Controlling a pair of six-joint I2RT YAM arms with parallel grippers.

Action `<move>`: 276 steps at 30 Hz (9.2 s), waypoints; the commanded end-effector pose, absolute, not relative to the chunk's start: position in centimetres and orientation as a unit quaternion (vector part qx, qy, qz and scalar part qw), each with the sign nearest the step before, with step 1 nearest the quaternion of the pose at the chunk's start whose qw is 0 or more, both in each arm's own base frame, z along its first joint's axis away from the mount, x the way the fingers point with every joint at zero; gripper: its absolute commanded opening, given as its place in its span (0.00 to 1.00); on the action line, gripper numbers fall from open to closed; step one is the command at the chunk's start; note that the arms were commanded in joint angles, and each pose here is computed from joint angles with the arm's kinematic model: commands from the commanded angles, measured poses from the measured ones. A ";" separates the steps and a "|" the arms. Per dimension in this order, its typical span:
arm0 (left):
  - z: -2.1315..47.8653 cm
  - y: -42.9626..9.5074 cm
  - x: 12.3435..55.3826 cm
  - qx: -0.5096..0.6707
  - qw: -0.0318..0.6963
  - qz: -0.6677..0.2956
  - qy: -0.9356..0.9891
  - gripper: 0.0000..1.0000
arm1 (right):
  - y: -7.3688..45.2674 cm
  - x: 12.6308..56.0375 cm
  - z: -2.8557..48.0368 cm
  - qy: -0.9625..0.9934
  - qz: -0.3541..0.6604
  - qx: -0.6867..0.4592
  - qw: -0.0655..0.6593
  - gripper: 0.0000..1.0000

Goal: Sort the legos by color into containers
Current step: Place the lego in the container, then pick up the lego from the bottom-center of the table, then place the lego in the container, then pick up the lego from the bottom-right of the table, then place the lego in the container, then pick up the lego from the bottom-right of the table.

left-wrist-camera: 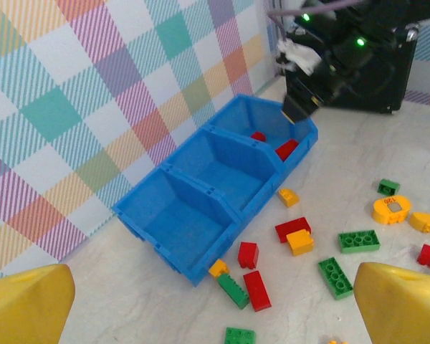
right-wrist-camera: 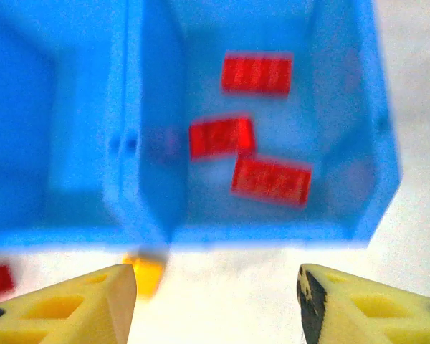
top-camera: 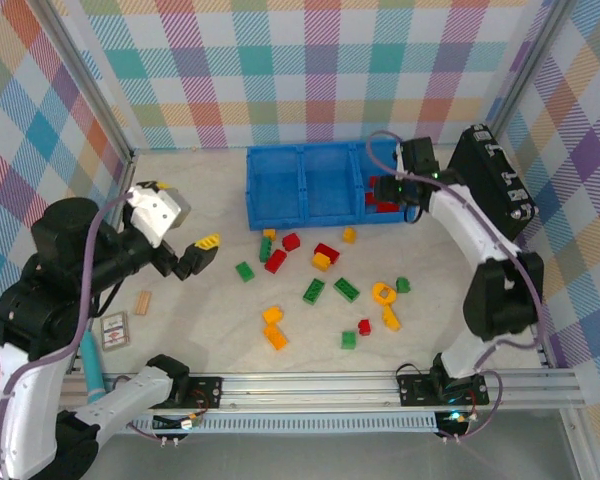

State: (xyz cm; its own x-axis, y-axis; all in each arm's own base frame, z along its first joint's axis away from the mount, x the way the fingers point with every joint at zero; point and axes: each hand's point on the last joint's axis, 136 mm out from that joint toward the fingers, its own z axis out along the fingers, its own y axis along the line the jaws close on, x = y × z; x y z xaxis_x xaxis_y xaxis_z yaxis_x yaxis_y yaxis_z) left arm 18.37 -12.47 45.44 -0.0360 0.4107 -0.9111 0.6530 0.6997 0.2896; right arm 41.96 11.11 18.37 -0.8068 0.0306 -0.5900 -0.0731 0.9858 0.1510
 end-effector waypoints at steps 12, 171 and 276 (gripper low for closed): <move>45.6 -13.1 17.2 0.376 0.600 -0.133 0.693 1.00 | 15.9 17.7 8.7 0.980 0.167 0.045 0.097 0.57; 44.0 -12.7 20.2 0.377 0.596 -0.075 0.705 1.00 | 13.6 29.3 9.3 0.990 0.063 0.032 0.120 0.53; 46.2 -13.0 20.1 0.340 0.579 -0.120 0.731 1.00 | 10.3 17.9 3.0 0.955 0.108 0.268 0.060 0.91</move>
State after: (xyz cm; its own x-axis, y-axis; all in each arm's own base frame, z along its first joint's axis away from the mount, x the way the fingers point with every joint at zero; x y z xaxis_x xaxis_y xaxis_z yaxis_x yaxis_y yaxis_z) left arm 20.37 -12.91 46.26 -0.1151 0.3457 -0.9313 0.6293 0.7507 0.2009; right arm 17.51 10.01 3.63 -0.8600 0.5067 -0.0603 0.4811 0.8445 0.2352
